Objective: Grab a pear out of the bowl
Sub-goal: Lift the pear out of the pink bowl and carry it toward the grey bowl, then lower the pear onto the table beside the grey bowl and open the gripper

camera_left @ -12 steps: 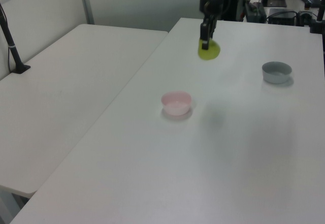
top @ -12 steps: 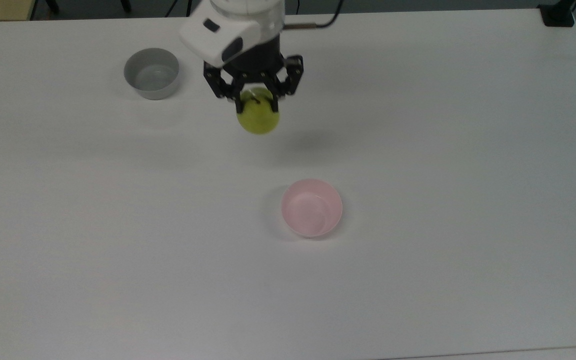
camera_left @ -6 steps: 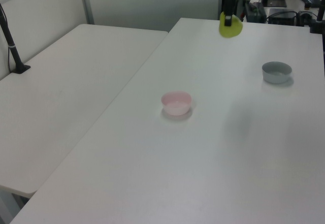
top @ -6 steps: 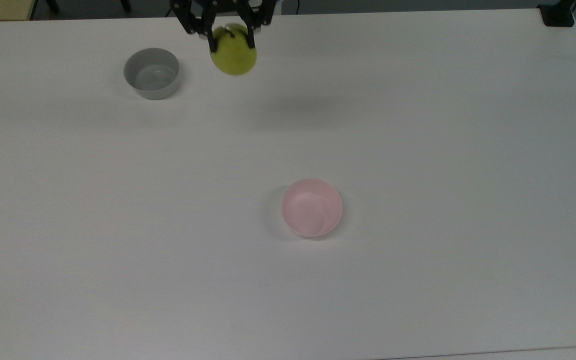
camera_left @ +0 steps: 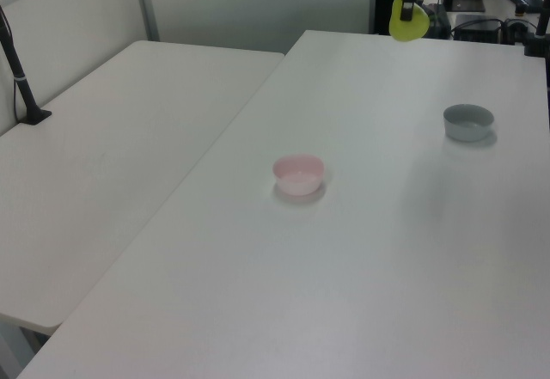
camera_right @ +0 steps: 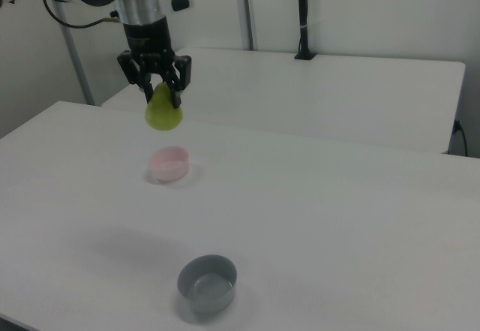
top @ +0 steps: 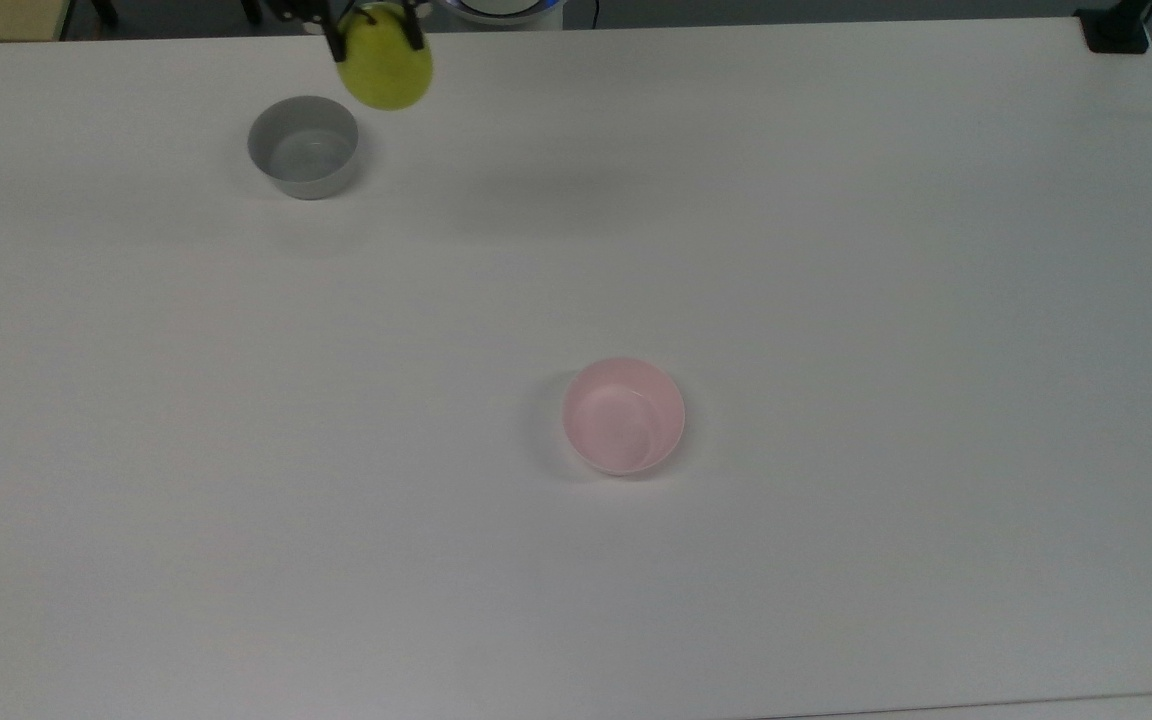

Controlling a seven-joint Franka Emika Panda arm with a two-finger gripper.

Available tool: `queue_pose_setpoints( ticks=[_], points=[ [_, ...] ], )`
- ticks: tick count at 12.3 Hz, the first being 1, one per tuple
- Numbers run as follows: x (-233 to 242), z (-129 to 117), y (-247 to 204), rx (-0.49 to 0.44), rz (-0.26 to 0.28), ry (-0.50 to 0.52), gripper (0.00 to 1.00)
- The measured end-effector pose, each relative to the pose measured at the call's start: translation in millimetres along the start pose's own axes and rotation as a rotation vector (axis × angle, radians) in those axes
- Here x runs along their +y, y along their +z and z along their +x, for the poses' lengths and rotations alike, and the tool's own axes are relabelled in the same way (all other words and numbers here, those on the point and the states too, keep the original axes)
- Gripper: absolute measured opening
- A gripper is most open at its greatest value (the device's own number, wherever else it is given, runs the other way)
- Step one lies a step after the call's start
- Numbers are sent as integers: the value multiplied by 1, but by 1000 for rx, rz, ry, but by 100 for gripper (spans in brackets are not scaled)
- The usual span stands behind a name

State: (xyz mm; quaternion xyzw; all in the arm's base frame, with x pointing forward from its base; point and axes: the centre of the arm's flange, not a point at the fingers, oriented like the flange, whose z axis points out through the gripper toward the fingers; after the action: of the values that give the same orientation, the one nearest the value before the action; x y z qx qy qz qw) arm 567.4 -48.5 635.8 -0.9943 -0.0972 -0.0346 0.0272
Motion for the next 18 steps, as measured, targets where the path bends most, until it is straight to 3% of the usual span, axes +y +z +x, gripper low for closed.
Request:
queue_pose_setpoints(
  ticks=[4, 8, 18],
  points=[
    [58, -12, 10, 58, -24, 14, 56],
    [91, -13, 48, 123, -61, 53, 56],
    [128, 51, 221, 197, -166, 61, 56]
  ],
)
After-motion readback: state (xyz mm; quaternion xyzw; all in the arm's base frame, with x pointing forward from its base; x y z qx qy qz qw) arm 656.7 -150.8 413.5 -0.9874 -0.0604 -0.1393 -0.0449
